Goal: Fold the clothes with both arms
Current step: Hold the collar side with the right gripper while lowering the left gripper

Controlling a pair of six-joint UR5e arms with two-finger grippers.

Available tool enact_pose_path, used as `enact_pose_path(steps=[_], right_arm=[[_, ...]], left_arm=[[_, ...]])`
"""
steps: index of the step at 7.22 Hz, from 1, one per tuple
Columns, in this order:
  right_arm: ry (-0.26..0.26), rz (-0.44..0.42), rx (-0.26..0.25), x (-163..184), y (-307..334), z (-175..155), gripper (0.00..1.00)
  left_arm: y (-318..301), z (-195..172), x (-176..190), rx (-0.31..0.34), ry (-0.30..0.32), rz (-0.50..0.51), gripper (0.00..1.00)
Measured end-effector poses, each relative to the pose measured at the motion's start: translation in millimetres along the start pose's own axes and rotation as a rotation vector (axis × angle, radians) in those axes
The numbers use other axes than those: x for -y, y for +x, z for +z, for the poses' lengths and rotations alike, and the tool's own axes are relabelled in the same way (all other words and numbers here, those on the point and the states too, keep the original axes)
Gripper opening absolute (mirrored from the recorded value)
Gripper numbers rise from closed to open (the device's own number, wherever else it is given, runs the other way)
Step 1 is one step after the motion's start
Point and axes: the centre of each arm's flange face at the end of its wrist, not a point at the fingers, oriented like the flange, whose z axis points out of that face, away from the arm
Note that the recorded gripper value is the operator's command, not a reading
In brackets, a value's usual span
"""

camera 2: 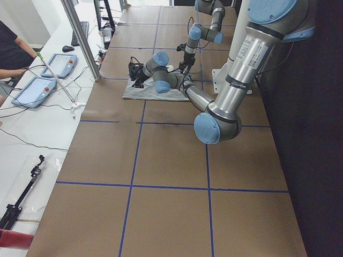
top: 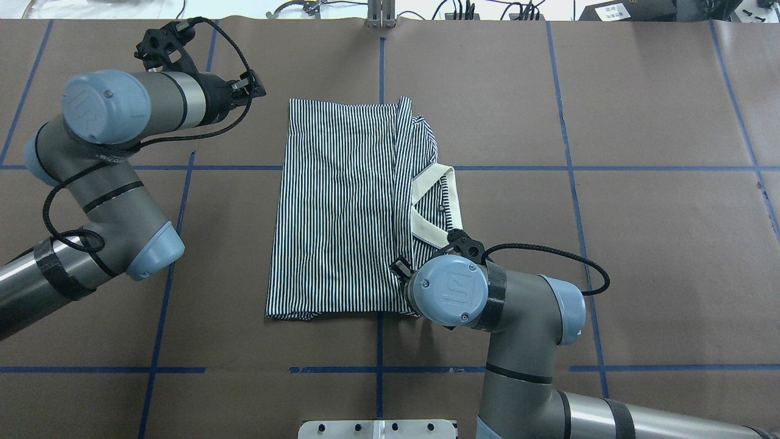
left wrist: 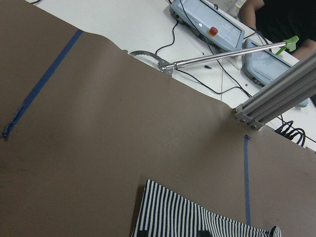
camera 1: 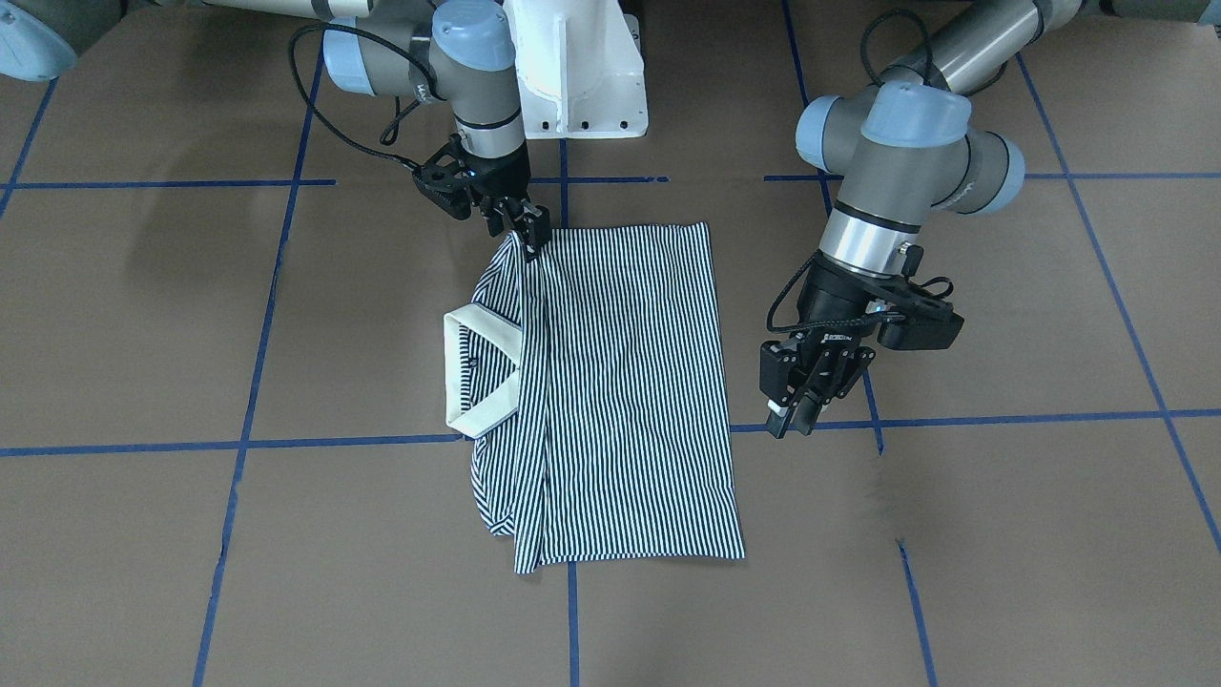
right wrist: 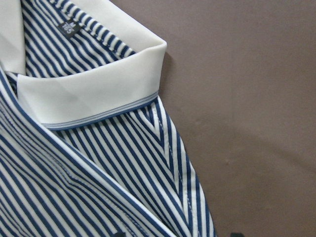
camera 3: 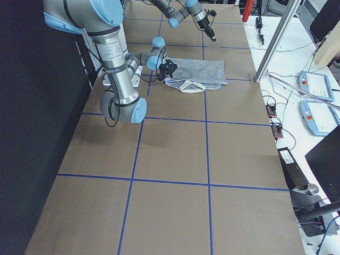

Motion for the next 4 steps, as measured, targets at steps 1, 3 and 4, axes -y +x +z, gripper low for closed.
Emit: enact_pose_path(steps=[1,3,4], right_arm=[[0.000,0.001,-0.002,-0.6,0.5,1.0,0.61],[0.000,0.001,-0.005,-2.1,1.4,2.0,0.53],[-0.001,0.000,-0.006,-3.4,1.5,2.6,0.42]], left_arm=[[0.1,-0.1,0.0,0.000,0.000,0.000,0.45],[0.3,-0.4,0.1,-0.001,0.000,0.000,0.45],[1.0,-1.2,0.6,-0.002,0.001,-0.001,0.45]])
